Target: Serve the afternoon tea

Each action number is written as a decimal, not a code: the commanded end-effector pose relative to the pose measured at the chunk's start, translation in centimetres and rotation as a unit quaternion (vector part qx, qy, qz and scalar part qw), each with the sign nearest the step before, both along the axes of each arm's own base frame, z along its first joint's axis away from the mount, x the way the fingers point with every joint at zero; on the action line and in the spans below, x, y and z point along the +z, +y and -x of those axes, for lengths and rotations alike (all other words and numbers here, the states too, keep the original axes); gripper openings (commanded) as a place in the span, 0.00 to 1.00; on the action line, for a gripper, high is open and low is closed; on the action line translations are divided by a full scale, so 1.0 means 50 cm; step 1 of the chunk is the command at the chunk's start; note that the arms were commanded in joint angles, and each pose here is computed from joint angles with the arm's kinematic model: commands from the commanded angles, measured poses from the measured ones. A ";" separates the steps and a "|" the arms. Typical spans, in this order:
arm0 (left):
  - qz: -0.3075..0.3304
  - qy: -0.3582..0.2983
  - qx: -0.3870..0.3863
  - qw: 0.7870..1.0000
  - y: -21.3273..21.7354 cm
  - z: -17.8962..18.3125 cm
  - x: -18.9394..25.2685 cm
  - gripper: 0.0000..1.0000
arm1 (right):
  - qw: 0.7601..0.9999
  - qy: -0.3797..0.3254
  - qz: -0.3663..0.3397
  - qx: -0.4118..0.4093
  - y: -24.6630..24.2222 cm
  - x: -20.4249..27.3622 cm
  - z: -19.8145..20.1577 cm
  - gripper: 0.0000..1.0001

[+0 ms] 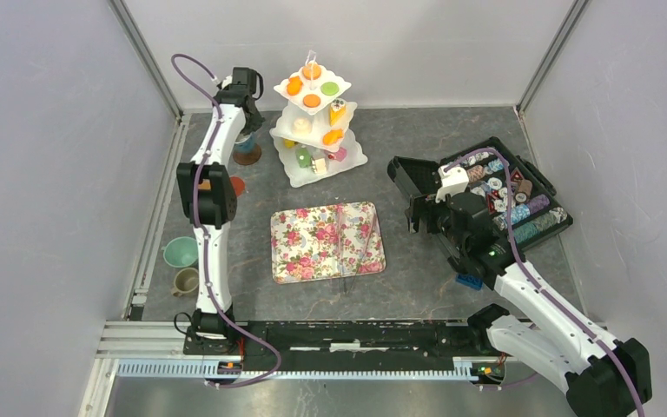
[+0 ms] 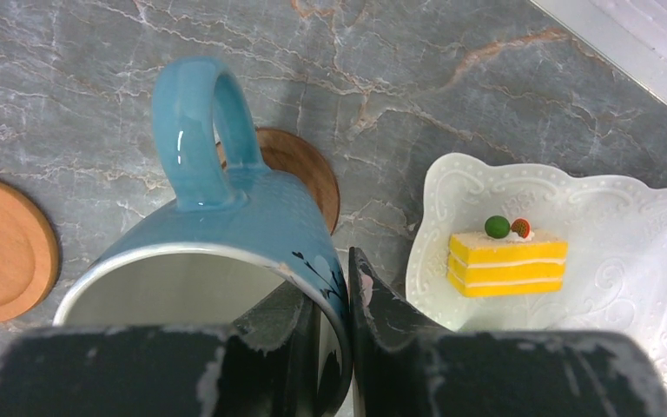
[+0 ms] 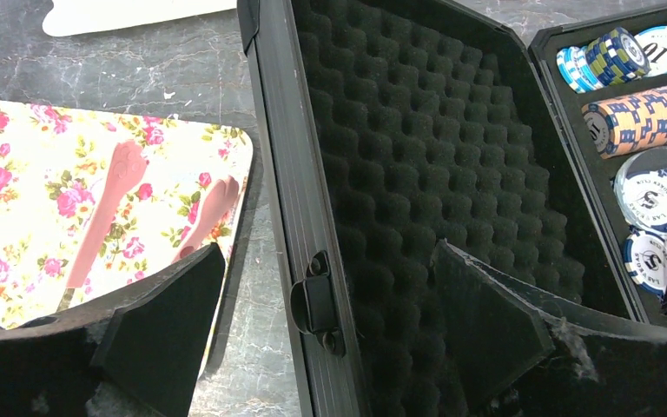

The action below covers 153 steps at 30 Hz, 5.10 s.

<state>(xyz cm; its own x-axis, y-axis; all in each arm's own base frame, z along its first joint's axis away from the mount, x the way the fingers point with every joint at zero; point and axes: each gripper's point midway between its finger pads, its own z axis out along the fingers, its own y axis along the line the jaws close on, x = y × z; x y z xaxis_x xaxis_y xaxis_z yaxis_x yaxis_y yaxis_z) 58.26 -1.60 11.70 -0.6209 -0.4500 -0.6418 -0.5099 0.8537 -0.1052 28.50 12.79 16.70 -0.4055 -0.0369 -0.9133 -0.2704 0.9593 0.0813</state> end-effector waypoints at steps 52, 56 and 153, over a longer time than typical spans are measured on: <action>0.007 -0.009 0.004 1.000 0.021 -0.030 -0.036 0.24 | 1.000 -0.002 -0.008 -0.007 0.002 0.010 -0.008 0.98; 0.004 -0.004 0.004 1.000 0.023 -0.027 -0.039 0.24 | 1.000 -0.003 -0.010 -0.006 0.004 0.010 -0.007 0.98; 0.217 0.016 0.084 0.972 0.079 0.229 -0.081 0.62 | 0.999 -0.002 -0.038 0.024 0.026 -0.003 0.009 0.98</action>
<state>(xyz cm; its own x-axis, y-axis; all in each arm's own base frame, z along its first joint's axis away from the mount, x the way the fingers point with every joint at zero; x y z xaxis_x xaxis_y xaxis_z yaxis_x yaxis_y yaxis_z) 48.08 2.06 3.05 -0.5314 -0.7899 -0.3059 -0.6640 0.6127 -0.4286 28.22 14.06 16.76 -0.3983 0.0108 -0.9172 -0.3128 0.9384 0.1469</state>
